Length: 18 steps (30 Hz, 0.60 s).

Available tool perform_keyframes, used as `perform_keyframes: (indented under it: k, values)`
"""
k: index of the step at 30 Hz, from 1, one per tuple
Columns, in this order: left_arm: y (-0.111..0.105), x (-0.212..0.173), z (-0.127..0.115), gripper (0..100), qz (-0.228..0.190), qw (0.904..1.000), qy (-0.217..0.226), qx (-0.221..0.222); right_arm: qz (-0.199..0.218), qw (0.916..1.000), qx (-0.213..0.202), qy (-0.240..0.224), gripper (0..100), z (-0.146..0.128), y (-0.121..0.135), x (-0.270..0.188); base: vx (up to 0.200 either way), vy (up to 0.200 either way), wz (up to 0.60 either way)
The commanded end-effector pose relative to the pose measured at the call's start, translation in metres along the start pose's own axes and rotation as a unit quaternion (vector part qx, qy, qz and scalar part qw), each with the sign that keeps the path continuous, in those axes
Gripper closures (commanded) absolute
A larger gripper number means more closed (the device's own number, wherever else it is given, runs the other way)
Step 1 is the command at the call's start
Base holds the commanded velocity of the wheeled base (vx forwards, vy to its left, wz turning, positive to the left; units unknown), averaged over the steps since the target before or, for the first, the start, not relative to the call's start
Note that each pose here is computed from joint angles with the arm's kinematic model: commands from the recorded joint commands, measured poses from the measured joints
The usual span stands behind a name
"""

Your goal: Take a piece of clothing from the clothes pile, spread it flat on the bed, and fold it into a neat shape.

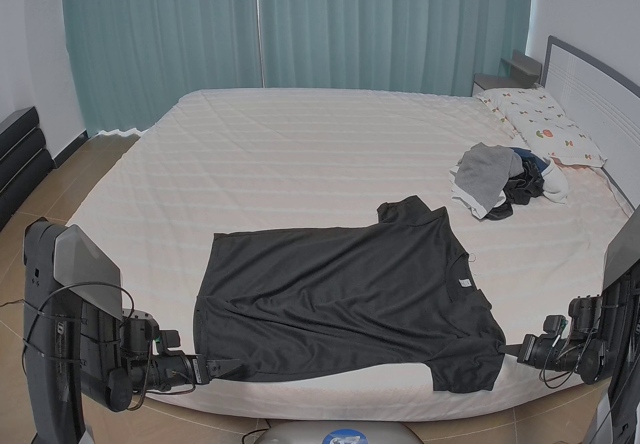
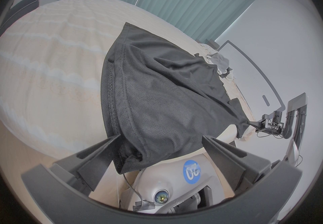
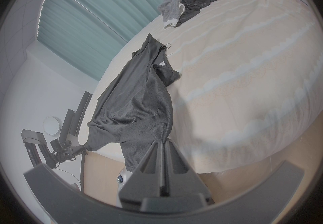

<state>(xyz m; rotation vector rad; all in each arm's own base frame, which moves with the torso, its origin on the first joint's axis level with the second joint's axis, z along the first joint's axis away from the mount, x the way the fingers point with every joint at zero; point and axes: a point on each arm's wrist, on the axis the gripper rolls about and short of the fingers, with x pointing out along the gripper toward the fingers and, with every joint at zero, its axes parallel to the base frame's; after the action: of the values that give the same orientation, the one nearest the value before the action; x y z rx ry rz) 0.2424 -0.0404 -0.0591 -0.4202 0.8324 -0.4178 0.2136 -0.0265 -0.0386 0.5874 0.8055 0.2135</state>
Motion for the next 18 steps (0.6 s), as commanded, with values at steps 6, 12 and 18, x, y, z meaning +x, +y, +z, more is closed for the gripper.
perform_keyframes:
  k: [6,12,18]
  values:
    - [0.006,0.008,-0.001,100,0.033,0.9994,-0.010,-0.004,0.000,1.0000,0.003,0.001,100,-0.001,0.000,-0.001,0.000,0.000,0.00]
    - [0.001,-0.020,-0.006,100,0.047,0.9986,0.000,-0.021,0.000,1.0000,0.006,0.002,100,-0.002,0.001,-0.003,0.000,0.000,0.00]
    - [0.006,-0.041,0.001,100,0.065,0.9969,-0.029,-0.034,-0.001,1.0000,0.007,-0.004,100,0.000,0.001,-0.005,0.000,0.000,0.00]
